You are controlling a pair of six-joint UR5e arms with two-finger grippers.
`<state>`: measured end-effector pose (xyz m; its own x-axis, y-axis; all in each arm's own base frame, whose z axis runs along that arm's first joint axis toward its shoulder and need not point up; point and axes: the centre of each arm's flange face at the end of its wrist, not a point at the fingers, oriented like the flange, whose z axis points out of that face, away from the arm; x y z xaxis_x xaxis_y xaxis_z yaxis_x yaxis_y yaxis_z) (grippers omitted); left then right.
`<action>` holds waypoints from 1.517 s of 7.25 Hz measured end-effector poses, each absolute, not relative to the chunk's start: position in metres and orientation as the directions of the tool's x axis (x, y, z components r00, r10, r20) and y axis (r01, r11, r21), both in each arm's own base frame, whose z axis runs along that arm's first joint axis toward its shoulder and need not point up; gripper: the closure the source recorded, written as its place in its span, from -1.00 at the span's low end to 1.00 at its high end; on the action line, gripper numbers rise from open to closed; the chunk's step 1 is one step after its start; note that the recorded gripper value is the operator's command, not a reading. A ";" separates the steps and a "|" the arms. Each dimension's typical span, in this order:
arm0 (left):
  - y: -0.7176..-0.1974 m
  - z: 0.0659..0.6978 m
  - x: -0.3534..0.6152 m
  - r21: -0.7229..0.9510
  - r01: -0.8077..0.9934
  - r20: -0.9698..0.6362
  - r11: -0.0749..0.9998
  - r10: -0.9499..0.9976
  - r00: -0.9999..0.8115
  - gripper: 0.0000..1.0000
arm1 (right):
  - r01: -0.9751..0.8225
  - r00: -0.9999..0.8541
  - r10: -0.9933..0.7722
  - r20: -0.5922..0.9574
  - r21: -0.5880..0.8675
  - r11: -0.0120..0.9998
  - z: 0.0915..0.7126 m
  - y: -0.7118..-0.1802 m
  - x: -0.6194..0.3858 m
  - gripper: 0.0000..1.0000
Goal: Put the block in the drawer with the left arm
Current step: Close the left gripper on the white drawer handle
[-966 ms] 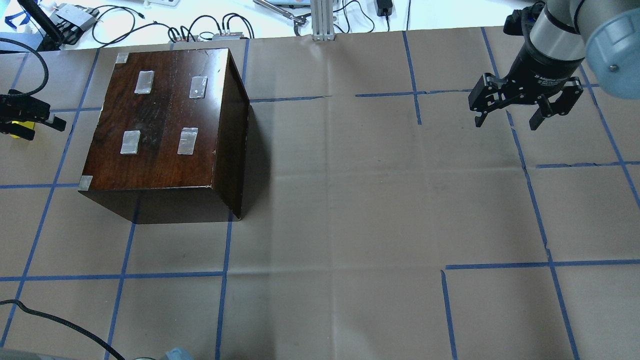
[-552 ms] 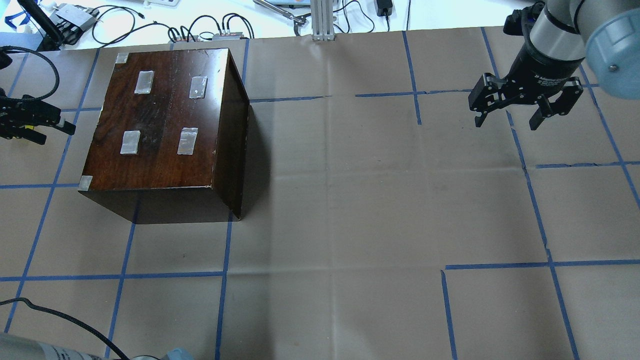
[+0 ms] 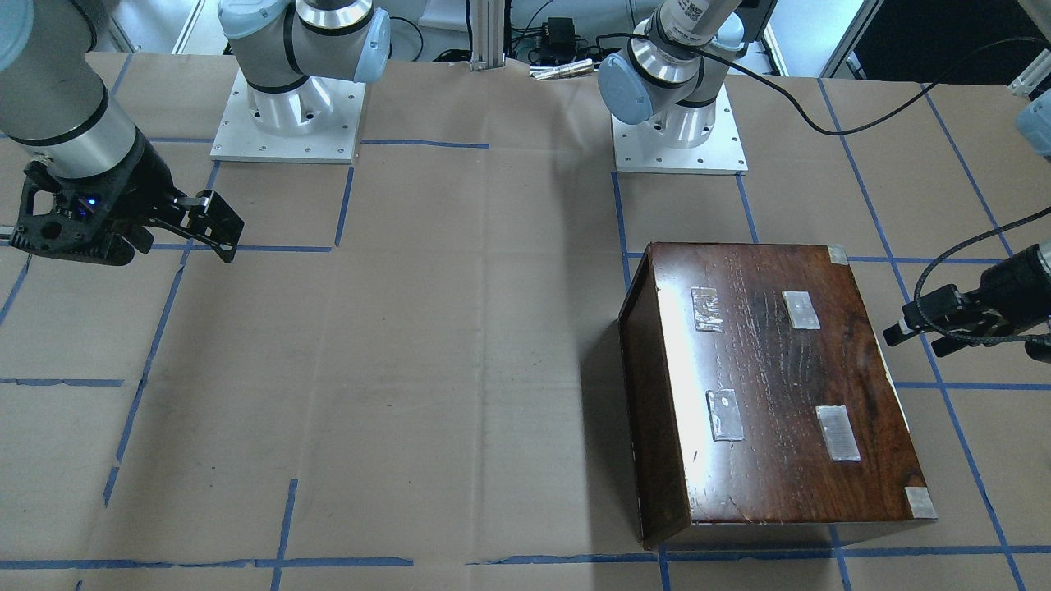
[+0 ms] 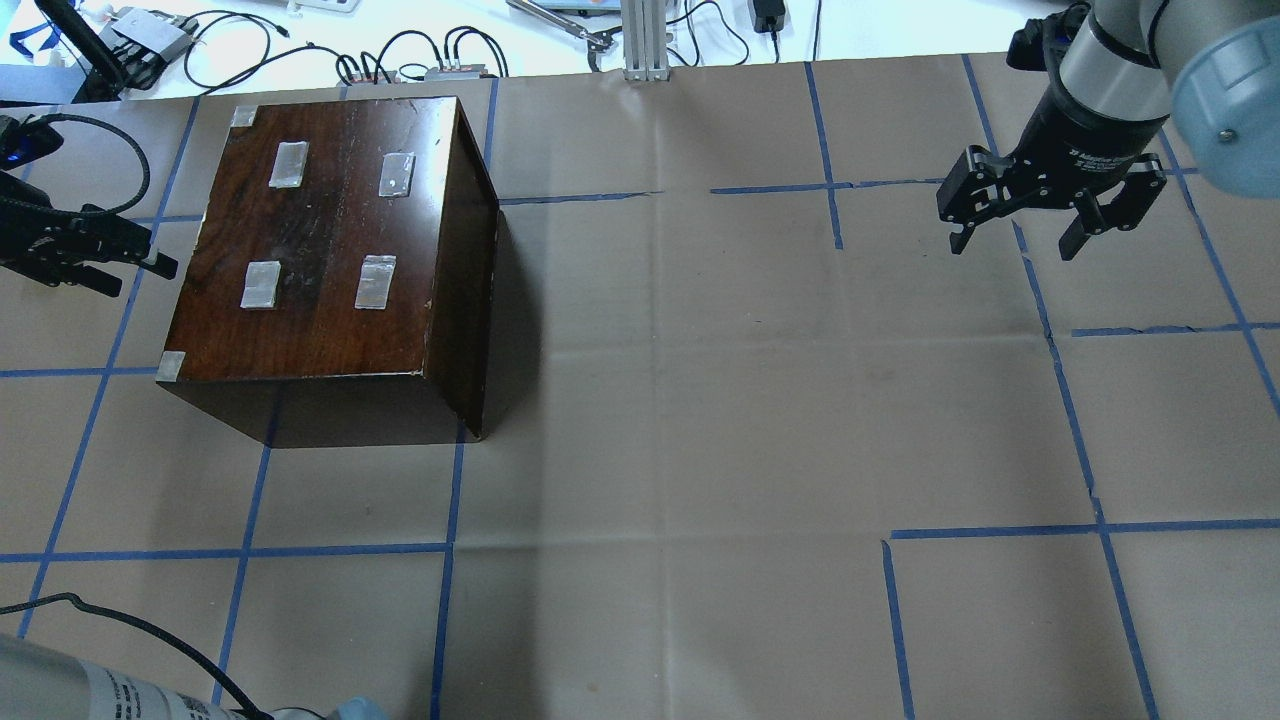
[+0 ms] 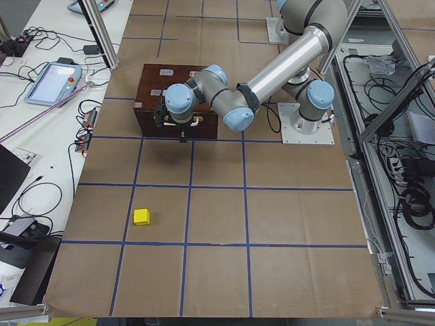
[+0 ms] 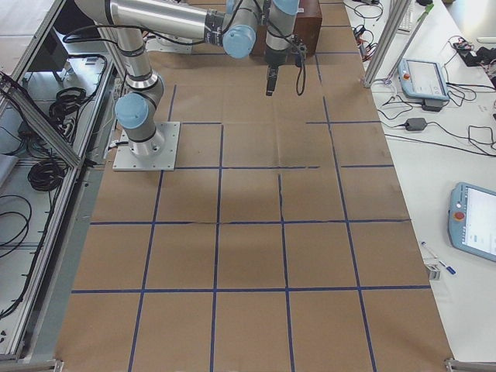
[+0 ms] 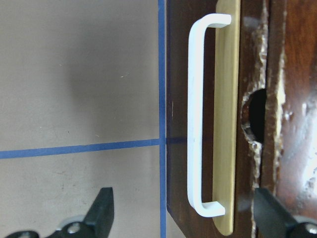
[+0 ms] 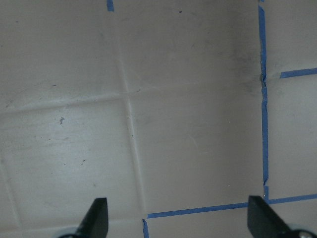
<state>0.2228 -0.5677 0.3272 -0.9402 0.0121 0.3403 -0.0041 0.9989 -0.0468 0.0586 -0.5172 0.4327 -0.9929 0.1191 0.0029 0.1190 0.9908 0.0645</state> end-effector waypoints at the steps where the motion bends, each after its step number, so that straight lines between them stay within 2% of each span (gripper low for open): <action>1: -0.574 0.320 0.221 -0.049 0.004 0.339 0.999 0.020 -0.941 -0.97 | 0.119 -0.993 0.119 0.003 0.065 0.991 0.433 -0.517 0.059 -1.00; 4: -0.591 0.303 0.214 -0.056 0.023 0.330 0.998 0.040 -0.943 -0.97 | 0.119 -0.993 0.119 0.003 0.065 0.991 0.432 -0.517 0.059 -1.00; 11: -0.596 0.288 0.218 -0.046 0.020 0.335 0.999 0.034 -0.941 -0.97 | 0.119 -0.993 0.119 0.003 0.065 0.991 0.433 -0.517 0.059 -1.00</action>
<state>0.2184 -0.5959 0.2876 -0.9414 0.0344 0.3355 0.0203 0.9988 -0.0456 0.0586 -0.5172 0.4326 -0.9929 0.1187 0.0029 0.1187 0.9908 0.0648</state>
